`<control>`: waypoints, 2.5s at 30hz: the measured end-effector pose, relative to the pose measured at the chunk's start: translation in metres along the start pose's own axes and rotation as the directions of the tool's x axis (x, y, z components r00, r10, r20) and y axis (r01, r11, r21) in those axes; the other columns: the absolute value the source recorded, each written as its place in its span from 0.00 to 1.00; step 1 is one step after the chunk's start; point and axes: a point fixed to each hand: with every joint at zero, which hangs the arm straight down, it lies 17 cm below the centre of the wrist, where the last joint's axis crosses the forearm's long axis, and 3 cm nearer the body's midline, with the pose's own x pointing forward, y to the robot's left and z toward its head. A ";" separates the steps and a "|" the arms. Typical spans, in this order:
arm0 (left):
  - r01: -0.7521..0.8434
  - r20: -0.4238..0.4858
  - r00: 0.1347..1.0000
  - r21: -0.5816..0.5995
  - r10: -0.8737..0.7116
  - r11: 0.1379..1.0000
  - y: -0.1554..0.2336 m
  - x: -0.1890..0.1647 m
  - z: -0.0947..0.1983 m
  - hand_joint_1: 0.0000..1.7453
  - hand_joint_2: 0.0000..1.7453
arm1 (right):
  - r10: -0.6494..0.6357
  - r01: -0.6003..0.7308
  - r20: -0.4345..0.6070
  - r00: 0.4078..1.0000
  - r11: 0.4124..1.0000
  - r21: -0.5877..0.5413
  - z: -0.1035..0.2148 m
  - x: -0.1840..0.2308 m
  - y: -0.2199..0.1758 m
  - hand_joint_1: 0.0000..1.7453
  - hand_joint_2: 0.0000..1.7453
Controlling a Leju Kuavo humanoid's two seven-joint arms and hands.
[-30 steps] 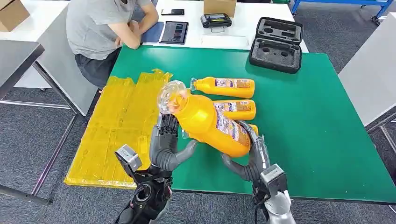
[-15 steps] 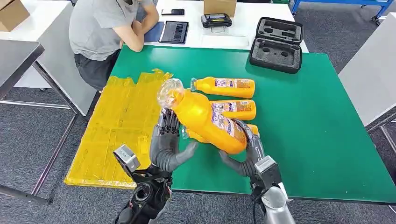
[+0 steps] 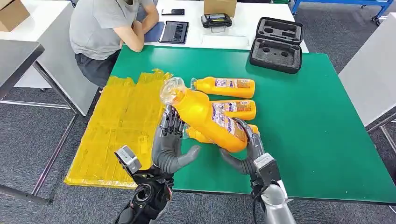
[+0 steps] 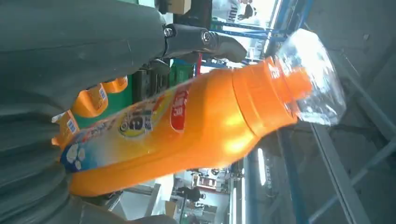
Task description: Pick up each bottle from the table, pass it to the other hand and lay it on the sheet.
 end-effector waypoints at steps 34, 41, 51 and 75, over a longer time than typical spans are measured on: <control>0.015 -0.143 0.990 -0.008 -0.016 1.000 -0.003 -0.054 0.018 0.00 1.00 | -0.014 0.010 0.037 0.999 0.994 0.108 -0.007 0.005 0.052 1.00 1.00; 0.019 -0.150 0.988 0.001 -0.018 1.000 0.001 -0.056 0.020 0.00 1.00 | -0.025 0.020 0.039 0.999 0.991 0.134 -0.006 0.006 0.062 1.00 1.00; 0.008 -0.150 0.989 0.003 -0.008 1.000 0.004 -0.055 0.020 0.00 1.00 | -0.057 0.053 0.023 0.998 0.988 0.146 -0.005 0.002 0.070 1.00 1.00; 0.051 -0.150 0.988 0.037 -0.045 0.998 0.015 -0.056 0.020 0.00 0.00 | -0.035 0.030 0.040 0.999 0.993 0.115 -0.013 0.004 0.051 1.00 1.00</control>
